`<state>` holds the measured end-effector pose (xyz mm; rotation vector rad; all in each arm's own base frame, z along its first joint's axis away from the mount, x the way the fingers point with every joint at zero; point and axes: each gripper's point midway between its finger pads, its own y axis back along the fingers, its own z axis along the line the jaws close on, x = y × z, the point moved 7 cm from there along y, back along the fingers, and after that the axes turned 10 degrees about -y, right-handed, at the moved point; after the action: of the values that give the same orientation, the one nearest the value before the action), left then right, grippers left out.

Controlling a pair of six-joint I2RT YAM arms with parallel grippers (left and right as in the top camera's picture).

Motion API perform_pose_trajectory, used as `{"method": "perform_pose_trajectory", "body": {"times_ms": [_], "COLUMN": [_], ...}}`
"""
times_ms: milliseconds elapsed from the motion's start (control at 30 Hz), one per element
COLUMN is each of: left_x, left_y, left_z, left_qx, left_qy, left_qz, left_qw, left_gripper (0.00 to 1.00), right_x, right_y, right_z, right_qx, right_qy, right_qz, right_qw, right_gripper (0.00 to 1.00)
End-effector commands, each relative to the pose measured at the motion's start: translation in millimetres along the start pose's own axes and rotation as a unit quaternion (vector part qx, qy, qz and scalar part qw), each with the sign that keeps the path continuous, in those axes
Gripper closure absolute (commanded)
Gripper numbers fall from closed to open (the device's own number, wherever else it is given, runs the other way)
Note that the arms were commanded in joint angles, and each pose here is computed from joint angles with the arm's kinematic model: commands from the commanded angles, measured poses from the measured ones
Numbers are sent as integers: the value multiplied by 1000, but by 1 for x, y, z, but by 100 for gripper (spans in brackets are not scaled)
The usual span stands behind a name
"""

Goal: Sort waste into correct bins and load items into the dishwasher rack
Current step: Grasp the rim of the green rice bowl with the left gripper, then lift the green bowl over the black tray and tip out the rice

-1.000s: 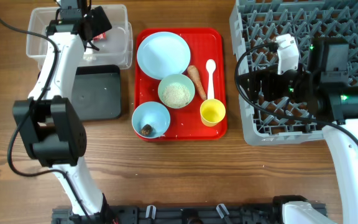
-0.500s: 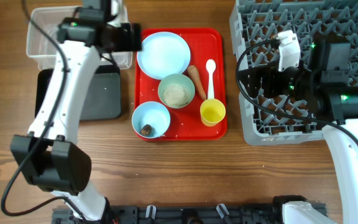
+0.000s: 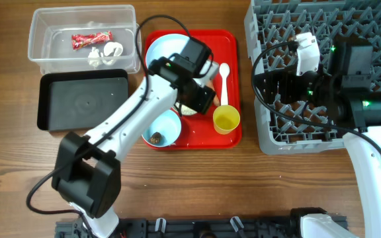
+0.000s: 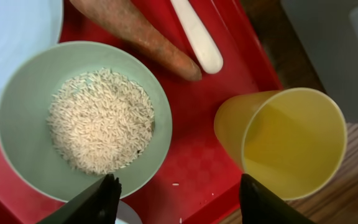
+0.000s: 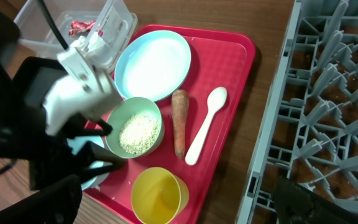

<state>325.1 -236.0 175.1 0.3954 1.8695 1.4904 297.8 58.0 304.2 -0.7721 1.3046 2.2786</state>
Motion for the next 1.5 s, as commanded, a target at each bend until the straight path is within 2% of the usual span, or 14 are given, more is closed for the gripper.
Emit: {"method": "perform_pose_trajectory", "body": {"times_ms": [0,33,267,333,400,567,733,900,1033,1167,1233,1300,1400,1467], "left_x": [11,10,15,12,10,7,10,9,5,-2,-1,-2,-2,-2], "left_y": [-35,-44,-75,-77,-78,-80,-95,-101,-94,-77,-77,-77,-77,-77], "left_z": [4,5,7,10,12,12,13,15,14,13,12,12,12,12], "left_qx": [-7,-6,-2,-17,-23,-23,-22,-22,-24,-27,-27,-27,-25,-25], "left_qy": [-26,-26,-25,-27,-28,-28,-26,-26,-25,-27,-27,-25,-16,-16], "left_qz": [43,46,69,63,56,49,59,58,47,26,26,26,25,25], "left_qw": [999,999,997,998,998,998,998,998,998,999,999,999,999,999], "left_gripper": [44,51,59,79,84,80,66,88,91,74,71,74,93,96], "right_x": [-5,-5,-4,-4,-5,-4,-4,-4,-4,-4,-4,-4,-3,-3], "right_y": [2,2,2,2,2,2,2,1,1,1,2,2,2,2], "right_z": [5,5,5,5,5,4,4,4,4,4,4,4,4,4], "right_qx": [-12,-11,-11,-11,-11,-11,-11,-11,-11,-11,-11,-11,-11,-11], "right_qy": [-4,-7,-17,-17,-16,-17,-17,-17,-17,-18,-18,-18,-18,-18], "right_qz": [-4,-4,-3,-3,-4,-3,-2,-1,-2,-1,-1,-1,-1,-1], "right_qw": [1000,1000,1000,1000,1000,1000,1000,1000,1000,1000,1000,1000,1000,1000], "right_gripper": [0,0,0,0,0,0,0,0,0,0,0,0,0,0]}}
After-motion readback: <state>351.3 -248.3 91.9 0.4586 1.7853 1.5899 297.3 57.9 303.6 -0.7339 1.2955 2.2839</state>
